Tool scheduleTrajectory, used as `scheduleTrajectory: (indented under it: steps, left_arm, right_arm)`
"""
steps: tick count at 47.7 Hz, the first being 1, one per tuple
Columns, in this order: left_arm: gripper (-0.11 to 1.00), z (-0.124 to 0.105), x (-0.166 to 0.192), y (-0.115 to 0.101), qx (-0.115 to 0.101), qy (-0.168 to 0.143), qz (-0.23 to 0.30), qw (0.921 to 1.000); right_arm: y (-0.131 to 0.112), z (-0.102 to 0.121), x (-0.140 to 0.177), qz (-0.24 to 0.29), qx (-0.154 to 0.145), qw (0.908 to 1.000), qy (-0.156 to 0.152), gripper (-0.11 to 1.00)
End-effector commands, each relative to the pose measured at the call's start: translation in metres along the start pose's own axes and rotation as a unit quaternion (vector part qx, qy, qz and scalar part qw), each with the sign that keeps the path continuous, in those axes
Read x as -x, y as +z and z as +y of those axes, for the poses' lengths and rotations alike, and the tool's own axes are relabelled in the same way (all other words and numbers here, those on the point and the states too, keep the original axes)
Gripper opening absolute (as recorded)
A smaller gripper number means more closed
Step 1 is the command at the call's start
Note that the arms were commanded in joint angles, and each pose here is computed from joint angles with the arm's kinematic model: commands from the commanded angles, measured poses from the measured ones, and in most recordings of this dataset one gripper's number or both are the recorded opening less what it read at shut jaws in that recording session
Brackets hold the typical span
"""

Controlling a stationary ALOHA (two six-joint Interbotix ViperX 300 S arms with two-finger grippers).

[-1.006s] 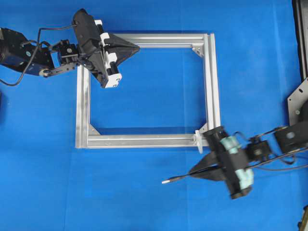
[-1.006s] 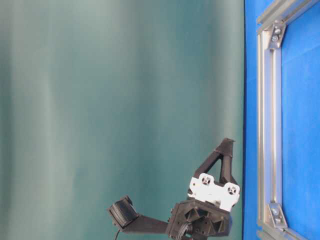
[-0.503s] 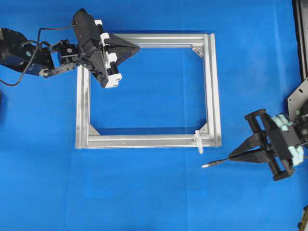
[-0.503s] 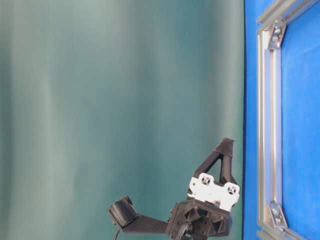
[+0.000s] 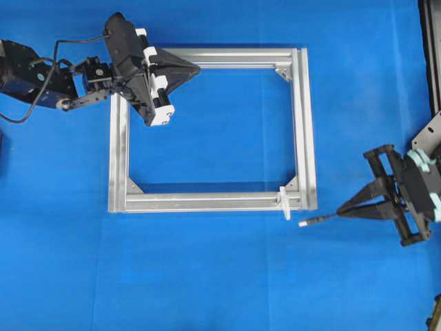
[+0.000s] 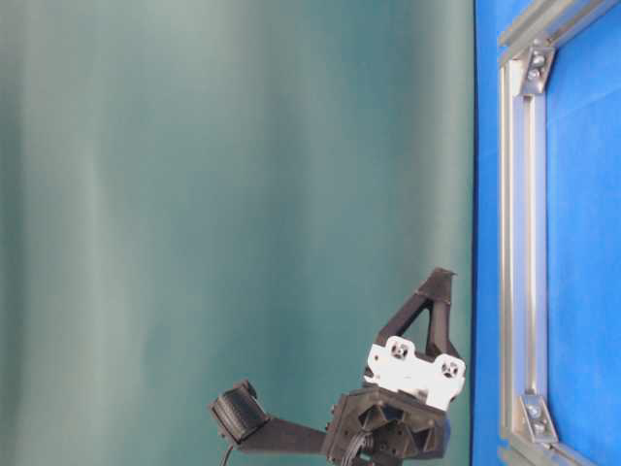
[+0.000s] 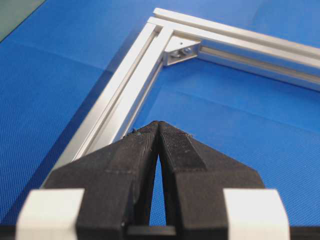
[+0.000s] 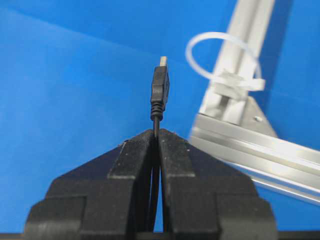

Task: Insert the wire through the string loop located on the right side.
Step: 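Lift the cable and move the right gripper toward the white zip-tie loop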

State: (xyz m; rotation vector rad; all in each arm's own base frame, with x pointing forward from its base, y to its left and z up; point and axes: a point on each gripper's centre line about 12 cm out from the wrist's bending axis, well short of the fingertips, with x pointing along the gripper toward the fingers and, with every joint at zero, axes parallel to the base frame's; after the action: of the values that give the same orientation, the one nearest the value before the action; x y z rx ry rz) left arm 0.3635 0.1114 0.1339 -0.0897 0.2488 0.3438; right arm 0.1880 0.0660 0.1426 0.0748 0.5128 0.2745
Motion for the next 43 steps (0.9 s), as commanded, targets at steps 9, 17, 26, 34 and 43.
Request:
scheduleTrajectory:
  steps: [9,17,26,34,43]
  left_arm:
    - [0.0,-0.001,0.002,0.015,0.0,-0.002,-0.023,0.9997]
    - [0.0,-0.001,0.002,0.015,0.0,-0.002,-0.023,0.9997]
    - [0.0,-0.001,0.002,0.015,-0.001,-0.002,-0.022,0.9998]
    - [0.0,-0.001,0.002,0.014,0.0,-0.002,-0.021,0.9998]
    - [0.0,-0.001,0.002,0.015,-0.002,-0.002,-0.022,0.9998]
  right_arm:
    - [0.006,-0.017,0.0,-0.015,-0.013,0.9991,-0.036,-0.03]
    - [0.007,-0.022,0.0,-0.018,-0.018,0.9986,-0.047,-0.03]
    - [0.006,-0.022,0.0,-0.016,-0.018,0.9986,-0.048,-0.03]
    - [0.007,-0.022,0.0,-0.017,-0.019,0.9985,-0.048,-0.03]
    - [0.007,-0.022,0.0,-0.018,-0.019,0.9985,-0.048,-0.03]
